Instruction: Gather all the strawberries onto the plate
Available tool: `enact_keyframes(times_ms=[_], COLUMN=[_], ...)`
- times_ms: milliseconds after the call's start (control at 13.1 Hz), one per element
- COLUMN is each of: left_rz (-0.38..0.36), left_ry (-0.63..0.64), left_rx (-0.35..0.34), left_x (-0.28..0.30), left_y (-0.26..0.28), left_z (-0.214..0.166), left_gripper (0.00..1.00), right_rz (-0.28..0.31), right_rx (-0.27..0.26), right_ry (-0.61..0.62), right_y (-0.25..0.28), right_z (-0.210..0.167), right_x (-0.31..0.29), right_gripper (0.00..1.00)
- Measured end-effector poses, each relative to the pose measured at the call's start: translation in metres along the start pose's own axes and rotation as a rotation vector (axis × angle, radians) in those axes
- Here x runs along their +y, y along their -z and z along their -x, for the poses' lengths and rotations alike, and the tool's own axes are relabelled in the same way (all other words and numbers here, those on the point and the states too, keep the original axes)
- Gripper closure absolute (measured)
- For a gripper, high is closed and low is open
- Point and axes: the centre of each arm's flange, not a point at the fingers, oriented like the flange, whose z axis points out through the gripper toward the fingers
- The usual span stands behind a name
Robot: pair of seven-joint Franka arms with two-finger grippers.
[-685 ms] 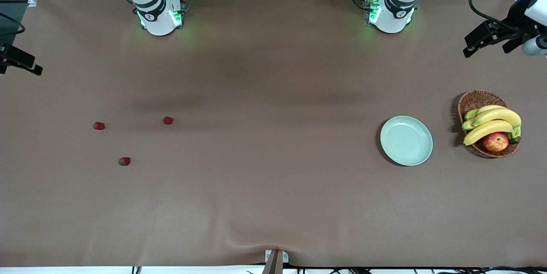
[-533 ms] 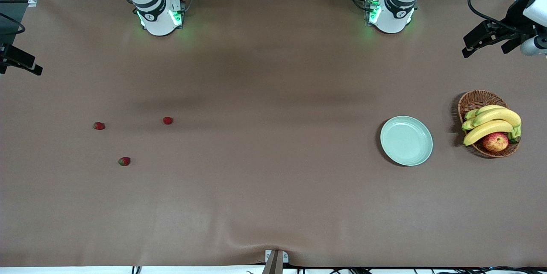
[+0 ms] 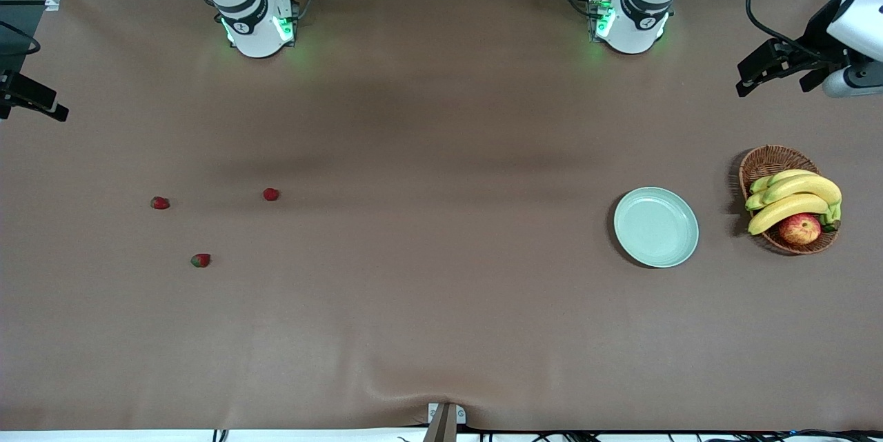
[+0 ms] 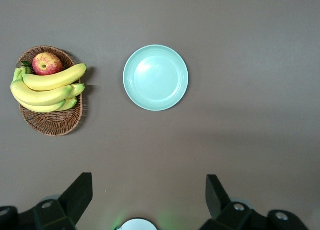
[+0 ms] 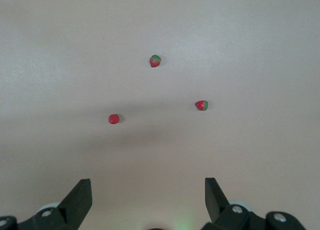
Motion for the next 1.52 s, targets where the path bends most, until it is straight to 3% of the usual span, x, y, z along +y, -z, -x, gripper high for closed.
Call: enact_keyframes(times_ms=[913,1294,1522], left_rz=[-0.008,-0.009,-0.01], left_ry=[-0.003,0.001,0.001], left_rx=[0.005,-0.003,-0.012], left_x=[-0.004,-0.007,-0.007], left_y=[0.006,0.005,0.003], left_z=[0.001,0.001,0.002], left_gripper=[0.0,0.0,0.0], right_rz=[-0.014,-0.013,-0.009], right_rx=[-0.019,-0.088,-0.187], right_ry=[0.018,0.069,0.115], right_y=[-0.016,-0.058,-0.115], right_z=[-0.013,-0.038,-0.061], right_x=[-0.009,-0.037,-0.065], right_gripper=[0.0,0.0,0.0])
